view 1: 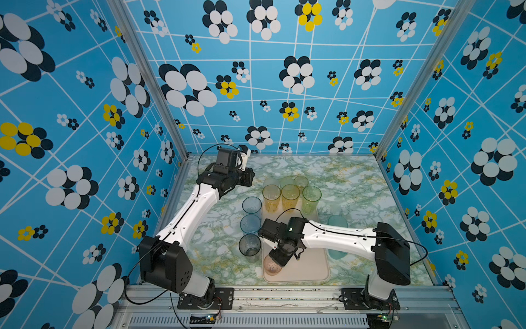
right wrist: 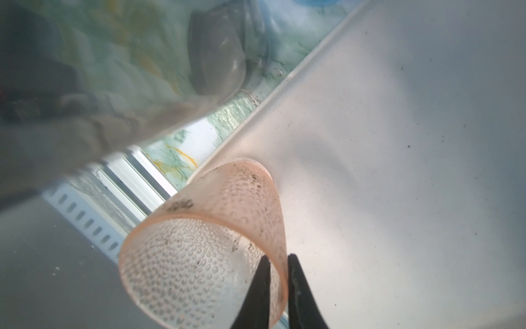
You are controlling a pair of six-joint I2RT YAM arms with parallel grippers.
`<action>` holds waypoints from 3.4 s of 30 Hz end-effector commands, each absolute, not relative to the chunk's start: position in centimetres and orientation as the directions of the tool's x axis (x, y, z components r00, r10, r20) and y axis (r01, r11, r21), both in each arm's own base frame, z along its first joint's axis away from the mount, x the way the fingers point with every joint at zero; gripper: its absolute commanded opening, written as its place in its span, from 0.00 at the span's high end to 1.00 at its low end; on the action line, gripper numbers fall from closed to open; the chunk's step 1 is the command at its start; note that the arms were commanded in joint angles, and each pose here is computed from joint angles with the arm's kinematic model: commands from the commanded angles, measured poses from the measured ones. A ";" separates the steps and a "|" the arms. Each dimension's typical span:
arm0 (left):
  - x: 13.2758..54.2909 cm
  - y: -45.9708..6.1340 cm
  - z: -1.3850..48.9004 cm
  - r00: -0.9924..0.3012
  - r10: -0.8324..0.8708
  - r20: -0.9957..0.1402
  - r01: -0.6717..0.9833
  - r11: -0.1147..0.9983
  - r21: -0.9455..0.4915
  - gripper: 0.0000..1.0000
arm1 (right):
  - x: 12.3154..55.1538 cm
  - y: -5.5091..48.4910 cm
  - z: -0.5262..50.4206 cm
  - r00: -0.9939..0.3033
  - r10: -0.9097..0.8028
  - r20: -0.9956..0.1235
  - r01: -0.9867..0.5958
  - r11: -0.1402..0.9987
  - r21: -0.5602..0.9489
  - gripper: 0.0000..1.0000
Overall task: Place the glasses into the tray
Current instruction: Place the glass on the tray, then pick up the glass from the top-center of the table.
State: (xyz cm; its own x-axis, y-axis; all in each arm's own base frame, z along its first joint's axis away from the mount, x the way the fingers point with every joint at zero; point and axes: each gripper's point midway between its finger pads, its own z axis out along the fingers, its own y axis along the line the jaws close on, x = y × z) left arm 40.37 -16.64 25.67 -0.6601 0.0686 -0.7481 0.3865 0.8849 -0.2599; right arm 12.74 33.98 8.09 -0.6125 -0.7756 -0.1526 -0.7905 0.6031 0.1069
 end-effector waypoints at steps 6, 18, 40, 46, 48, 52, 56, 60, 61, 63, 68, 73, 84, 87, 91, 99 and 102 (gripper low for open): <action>39.6 -16.4 26.3 -0.644 0.085 -0.760 0.394 0.889 -0.235 0.82 | 12.5 33.8 9.8 -0.612 -0.766 -0.195 -0.790 0.602 0.114 0.79; 39.7 -16.3 25.8 -0.650 0.088 -0.755 0.389 0.892 -0.231 0.82 | 13.1 33.8 12.4 -0.597 -0.755 -0.269 -0.798 0.593 0.108 0.76; 42.3 -16.3 24.6 -0.646 0.109 -0.755 0.363 0.915 -0.178 0.82 | 31.3 21.0 28.9 -0.673 -0.199 -0.713 -0.384 0.917 0.106 0.70; 43.5 -16.6 24.2 -0.644 0.115 -0.756 0.361 0.917 -0.168 0.82 | 36.1 16.4 27.6 -0.732 -0.099 -0.674 -0.249 0.960 0.129 0.70; 43.9 -16.6 24.2 -0.644 0.117 -0.756 0.361 0.918 -0.166 0.82 | 37.8 15.4 26.6 -0.758 -0.073 -0.648 -0.217 0.965 0.146 0.70; 44.7 -16.8 24.2 -0.642 0.121 -0.757 0.362 0.918 -0.160 0.82 | 40.9 15.3 24.9 -0.801 -0.065 -0.595 -0.212 0.961 0.180 0.68; 45.3 -17.1 24.1 -0.639 0.121 -0.759 0.367 0.916 -0.163 0.82 | 43.7 16.1 22.6 -0.842 -0.099 -0.531 -0.232 0.954 0.189 0.62; 45.7 -17.3 23.8 -0.640 0.116 -0.759 0.371 0.912 -0.173 0.82 | 46.0 16.9 20.8 -0.869 -0.133 -0.476 -0.245 0.953 0.181 0.62; 45.8 -17.3 23.7 -0.642 0.116 -0.758 0.371 0.912 -0.175 0.82 | 46.4 16.9 20.4 -0.875 -0.141 -0.463 -0.247 0.952 0.178 0.62; 45.9 -17.2 23.5 -0.642 0.115 -0.758 0.372 0.911 -0.177 0.82 | 47.0 17.2 19.7 -0.886 -0.163 -0.434 -0.258 0.951 0.170 0.62; 46.1 -16.8 22.8 -0.652 0.113 -0.750 0.367 0.912 -0.182 0.82 | 47.7 17.4 17.6 -0.910 -0.198 -0.365 -0.269 0.951 0.153 0.62; 46.2 -16.4 22.3 -0.657 0.102 -0.747 0.362 0.912 -0.194 0.82 | 48.0 17.3 15.6 -0.925 -0.200 -0.323 -0.257 0.955 0.146 0.59; 46.3 -15.8 21.9 -0.661 0.090 -0.745 0.357 0.911 -0.207 0.82 | 49.0 17.4 12.9 -0.940 -0.191 -0.283 -0.236 0.962 0.135 0.57; 46.2 -15.6 21.8 -0.662 0.088 -0.744 0.356 0.911 -0.208 0.82 | 49.2 17.3 12.2 -0.943 -0.191 -0.272 -0.232 0.964 0.127 0.57; 46.2 -15.4 21.8 -0.664 0.085 -0.743 0.353 0.911 -0.211 0.82 | 49.6 17.6 11.7 -0.945 -0.189 -0.267 -0.231 0.963 0.136 0.58; 46.2 -15.0 21.5 -0.670 0.080 -0.738 0.347 0.913 -0.216 0.82 | 50.1 18.0 10.7 -0.949 -0.190 -0.251 -0.230 0.963 0.141 0.58; 46.3 -14.9 21.3 -0.671 0.079 -0.737 0.345 0.913 -0.217 0.82 | 50.2 18.1 10.3 -0.951 -0.189 -0.244 -0.229 0.962 0.147 0.58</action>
